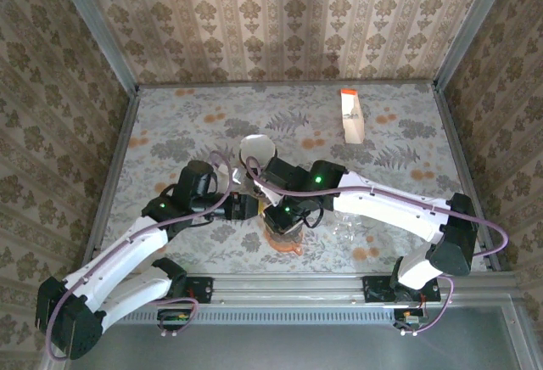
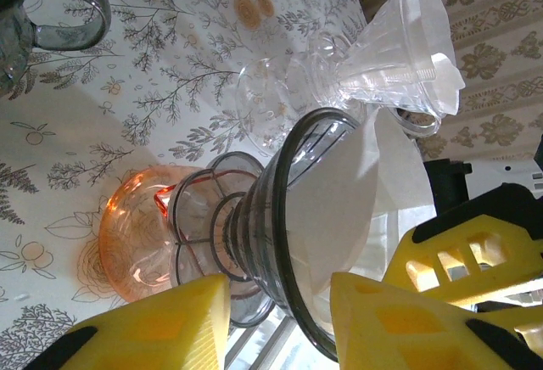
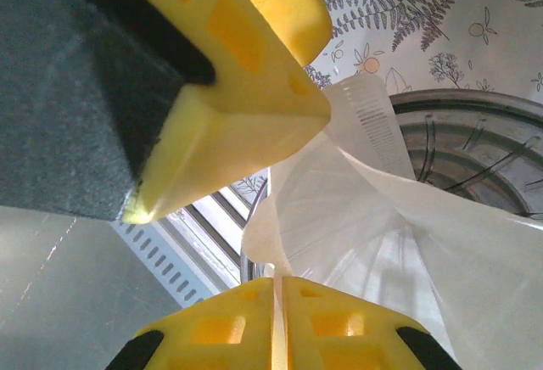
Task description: Place the coffee filter in the dripper
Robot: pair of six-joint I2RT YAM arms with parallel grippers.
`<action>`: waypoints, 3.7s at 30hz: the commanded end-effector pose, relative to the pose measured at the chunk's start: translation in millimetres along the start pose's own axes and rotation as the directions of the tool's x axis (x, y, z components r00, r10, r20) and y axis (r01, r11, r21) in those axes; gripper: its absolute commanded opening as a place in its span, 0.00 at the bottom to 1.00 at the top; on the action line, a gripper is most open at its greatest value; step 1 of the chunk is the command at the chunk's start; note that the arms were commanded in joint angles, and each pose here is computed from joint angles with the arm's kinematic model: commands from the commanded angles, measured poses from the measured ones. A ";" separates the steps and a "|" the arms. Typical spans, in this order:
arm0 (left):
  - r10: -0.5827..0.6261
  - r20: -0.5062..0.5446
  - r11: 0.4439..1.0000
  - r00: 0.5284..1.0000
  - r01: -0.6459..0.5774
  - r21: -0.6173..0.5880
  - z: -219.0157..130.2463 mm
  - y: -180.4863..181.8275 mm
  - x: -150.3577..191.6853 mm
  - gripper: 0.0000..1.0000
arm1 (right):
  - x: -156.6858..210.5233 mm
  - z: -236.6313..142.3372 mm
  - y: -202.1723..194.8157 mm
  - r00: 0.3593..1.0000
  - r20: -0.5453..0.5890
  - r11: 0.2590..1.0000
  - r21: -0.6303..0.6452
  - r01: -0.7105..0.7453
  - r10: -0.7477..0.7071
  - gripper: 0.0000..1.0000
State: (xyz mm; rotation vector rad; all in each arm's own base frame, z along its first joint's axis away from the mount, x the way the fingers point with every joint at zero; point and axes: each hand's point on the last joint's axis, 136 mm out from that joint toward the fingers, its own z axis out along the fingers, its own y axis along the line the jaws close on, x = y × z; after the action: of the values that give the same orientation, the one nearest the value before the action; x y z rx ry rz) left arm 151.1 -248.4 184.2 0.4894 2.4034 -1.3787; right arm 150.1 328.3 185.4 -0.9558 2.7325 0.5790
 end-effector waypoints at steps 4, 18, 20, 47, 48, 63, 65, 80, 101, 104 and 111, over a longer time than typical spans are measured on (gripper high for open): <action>0.028 -0.011 0.999 1.000 -0.028 0.016 -1.0 -7.2 -0.4 0.37 | -15.1 -33.5 -13.1 0.992 0.123 0.998 0.053 -0.014 0.007 0.34; 0.028 -0.005 0.999 1.000 -0.028 0.017 -0.2 -7.6 -1.8 0.45 | -15.2 -32.7 -69.6 0.986 0.125 0.971 0.198 -0.135 0.111 0.72; 0.030 -0.004 0.999 1.000 -0.030 0.018 -0.4 -8.2 -2.4 0.45 | -16.8 -27.1 -69.1 0.988 0.115 0.972 0.195 -0.129 0.108 0.74; 0.028 -0.003 0.999 1.000 -0.028 0.017 1.7 -7.5 -3.3 0.47 | 11.8 26.2 -85.0 0.989 -0.034 0.965 0.225 -0.135 0.146 0.78; 0.029 -0.003 0.999 1.000 -0.029 0.018 1.6 -7.7 -3.5 0.47 | 12.3 28.1 -85.8 0.988 -0.038 0.964 0.228 -0.135 0.148 0.78; 0.034 -0.001 0.999 0.999 -0.034 0.022 1.3 -9.4 -4.1 0.60 | 21.7 49.1 -99.1 0.982 -0.087 0.949 0.284 -0.137 0.168 0.77; 0.032 -0.004 0.999 0.999 -0.032 0.022 1.6 -8.9 -3.4 0.60 | 23.7 51.3 -100.7 0.981 -0.095 0.947 0.292 -0.135 0.169 0.77; 0.035 -0.045 0.999 0.998 -0.034 0.026 8.2 -6.9 3.1 0.59 | 30.2 60.1 -108.7 0.976 -0.123 0.936 0.327 -0.133 0.182 0.76; 0.028 -0.051 0.999 0.998 -0.027 0.025 12.1 -5.7 4.7 0.41 | -2.8 -18.5 -94.9 0.986 0.085 0.936 0.313 -0.160 0.140 0.77; 0.025 -0.050 0.999 0.998 -0.024 0.022 12.1 -4.9 4.7 0.41 | 1.5 -26.7 -93.8 0.985 0.093 0.937 0.306 -0.165 0.143 0.76; 0.023 -0.038 1.000 0.999 -0.023 0.010 10.3 -4.6 2.9 0.50 | 11.3 -27.4 -96.0 0.984 0.082 0.934 0.309 -0.177 0.159 0.69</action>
State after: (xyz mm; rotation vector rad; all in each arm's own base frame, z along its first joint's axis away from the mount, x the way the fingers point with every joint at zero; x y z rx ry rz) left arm 146.7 -257.1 173.8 0.5398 2.4394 -1.3813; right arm 204.1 255.4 177.1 -0.6603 2.7421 0.2247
